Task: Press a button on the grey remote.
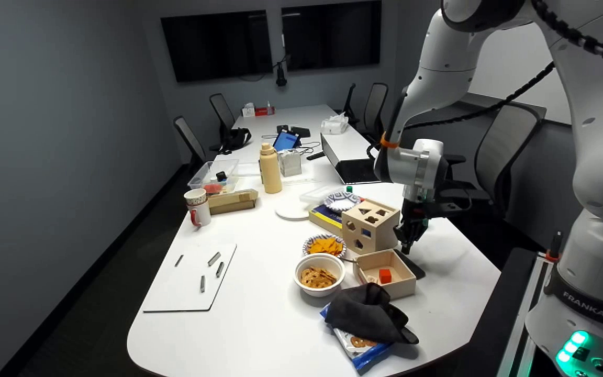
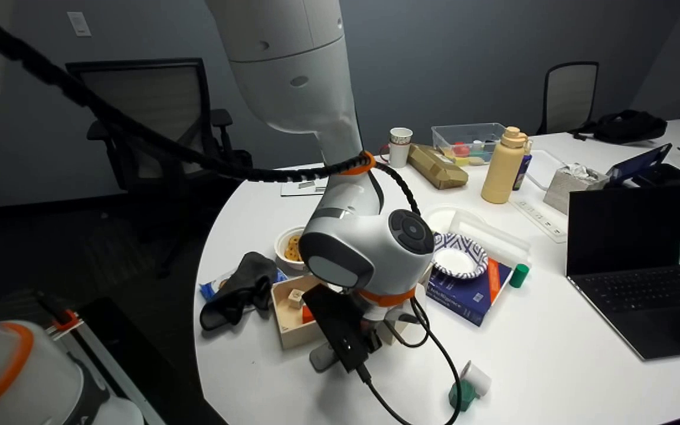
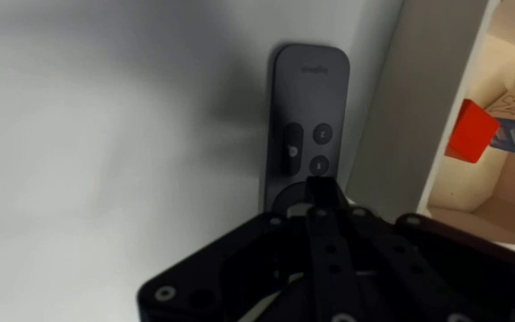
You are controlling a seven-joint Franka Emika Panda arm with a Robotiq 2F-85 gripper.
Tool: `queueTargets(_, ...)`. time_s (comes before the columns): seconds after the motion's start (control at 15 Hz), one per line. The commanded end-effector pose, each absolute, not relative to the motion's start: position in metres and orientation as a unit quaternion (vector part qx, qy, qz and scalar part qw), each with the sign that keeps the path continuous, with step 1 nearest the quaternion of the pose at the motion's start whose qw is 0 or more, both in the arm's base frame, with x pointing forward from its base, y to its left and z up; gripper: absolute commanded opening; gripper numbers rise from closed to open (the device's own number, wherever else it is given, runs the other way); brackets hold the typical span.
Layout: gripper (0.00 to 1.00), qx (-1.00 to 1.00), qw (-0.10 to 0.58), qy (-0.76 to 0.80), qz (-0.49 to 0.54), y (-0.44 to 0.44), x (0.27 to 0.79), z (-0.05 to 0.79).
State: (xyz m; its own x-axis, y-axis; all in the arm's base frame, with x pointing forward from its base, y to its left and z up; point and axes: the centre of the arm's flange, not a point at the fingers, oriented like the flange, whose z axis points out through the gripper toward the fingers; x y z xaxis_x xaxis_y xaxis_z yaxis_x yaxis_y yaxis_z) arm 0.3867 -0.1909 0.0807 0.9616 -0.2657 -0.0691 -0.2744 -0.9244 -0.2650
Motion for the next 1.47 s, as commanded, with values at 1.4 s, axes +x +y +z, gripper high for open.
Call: queueTargets(1.4,0.0,-0.982,0.135,0.127,0.031,-0.19,0.398,0.035)
